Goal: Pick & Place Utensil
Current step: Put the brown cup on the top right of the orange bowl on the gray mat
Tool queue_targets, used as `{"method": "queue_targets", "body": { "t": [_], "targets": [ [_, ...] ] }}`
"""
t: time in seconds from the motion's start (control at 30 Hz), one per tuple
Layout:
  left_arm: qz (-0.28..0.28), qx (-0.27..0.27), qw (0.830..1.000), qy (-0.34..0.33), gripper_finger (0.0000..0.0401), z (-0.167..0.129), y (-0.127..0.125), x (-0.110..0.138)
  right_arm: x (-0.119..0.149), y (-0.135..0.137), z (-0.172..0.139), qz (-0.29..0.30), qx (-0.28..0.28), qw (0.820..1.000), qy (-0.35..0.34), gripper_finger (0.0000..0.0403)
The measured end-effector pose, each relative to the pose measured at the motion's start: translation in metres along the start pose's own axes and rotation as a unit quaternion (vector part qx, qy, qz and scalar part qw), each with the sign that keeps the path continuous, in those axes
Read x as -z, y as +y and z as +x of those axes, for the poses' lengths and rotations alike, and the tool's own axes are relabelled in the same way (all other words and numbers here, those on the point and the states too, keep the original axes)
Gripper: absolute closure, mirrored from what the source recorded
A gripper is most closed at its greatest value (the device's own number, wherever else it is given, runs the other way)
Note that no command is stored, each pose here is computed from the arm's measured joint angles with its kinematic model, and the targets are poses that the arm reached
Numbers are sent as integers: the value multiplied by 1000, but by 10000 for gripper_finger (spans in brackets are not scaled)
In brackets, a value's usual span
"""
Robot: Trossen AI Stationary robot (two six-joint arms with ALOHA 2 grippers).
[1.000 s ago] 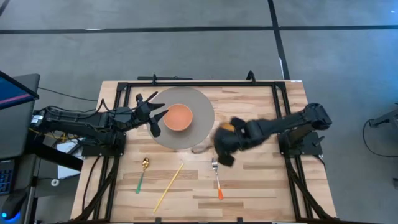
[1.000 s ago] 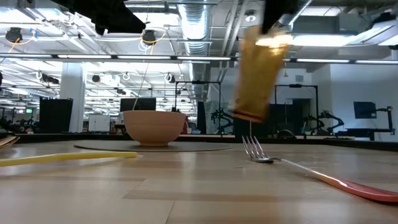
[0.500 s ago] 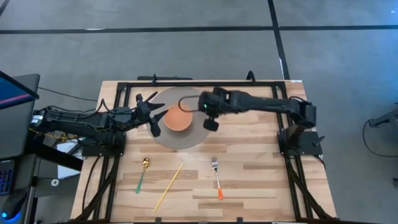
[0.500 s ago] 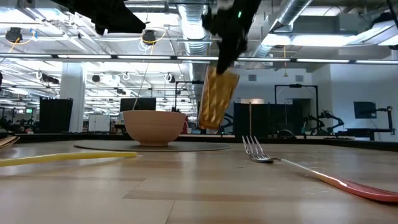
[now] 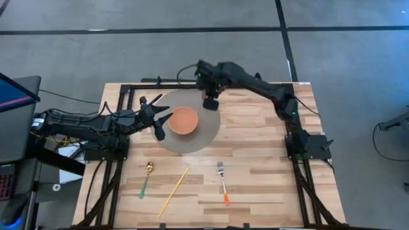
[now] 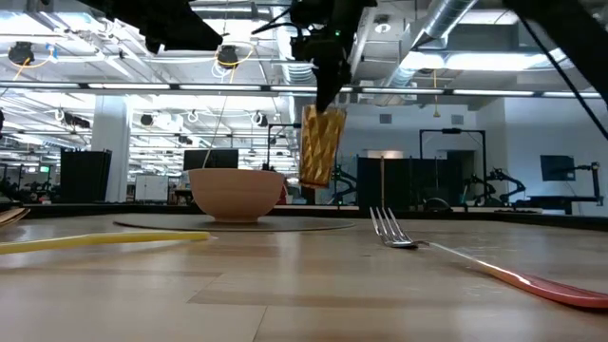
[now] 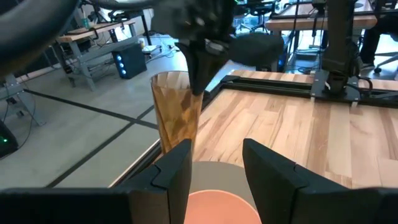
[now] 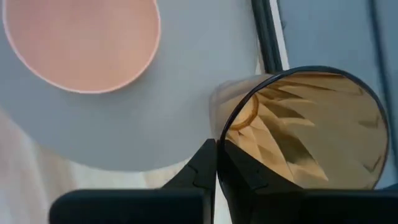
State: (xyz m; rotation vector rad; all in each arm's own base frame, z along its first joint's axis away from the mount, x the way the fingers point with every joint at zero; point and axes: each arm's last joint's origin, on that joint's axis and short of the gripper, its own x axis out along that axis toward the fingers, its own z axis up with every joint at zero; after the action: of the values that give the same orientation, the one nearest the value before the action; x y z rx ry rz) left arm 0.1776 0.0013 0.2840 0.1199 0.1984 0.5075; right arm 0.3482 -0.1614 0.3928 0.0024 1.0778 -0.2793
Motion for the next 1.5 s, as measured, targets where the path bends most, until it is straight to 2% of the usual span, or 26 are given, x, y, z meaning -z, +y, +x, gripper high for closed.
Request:
{"method": "queue_targets", "body": {
  "t": [0.13,0.27,0.37,0.63,1.13,1.5],
  "targets": [
    [0,0,1000,0,256,0,0,0,-2,-17,13,33,-44,998,14,391],
    [3,0,1000,5,256,0,0,1,5,-24,35,37,-74,995,50,391],
    [5,1,1000,10,256,0,0,2,5,-24,43,35,-76,995,57,391],
    [7,1,1000,13,256,0,0,3,-4,-20,42,14,-74,997,22,391],
    [8,1,1000,14,256,0,0,3,-5,-9,47,2,-78,997,29,389],
    [6,1,1000,14,256,0,0,3,-7,-4,47,-5,-78,997,23,334]
  ]
}}
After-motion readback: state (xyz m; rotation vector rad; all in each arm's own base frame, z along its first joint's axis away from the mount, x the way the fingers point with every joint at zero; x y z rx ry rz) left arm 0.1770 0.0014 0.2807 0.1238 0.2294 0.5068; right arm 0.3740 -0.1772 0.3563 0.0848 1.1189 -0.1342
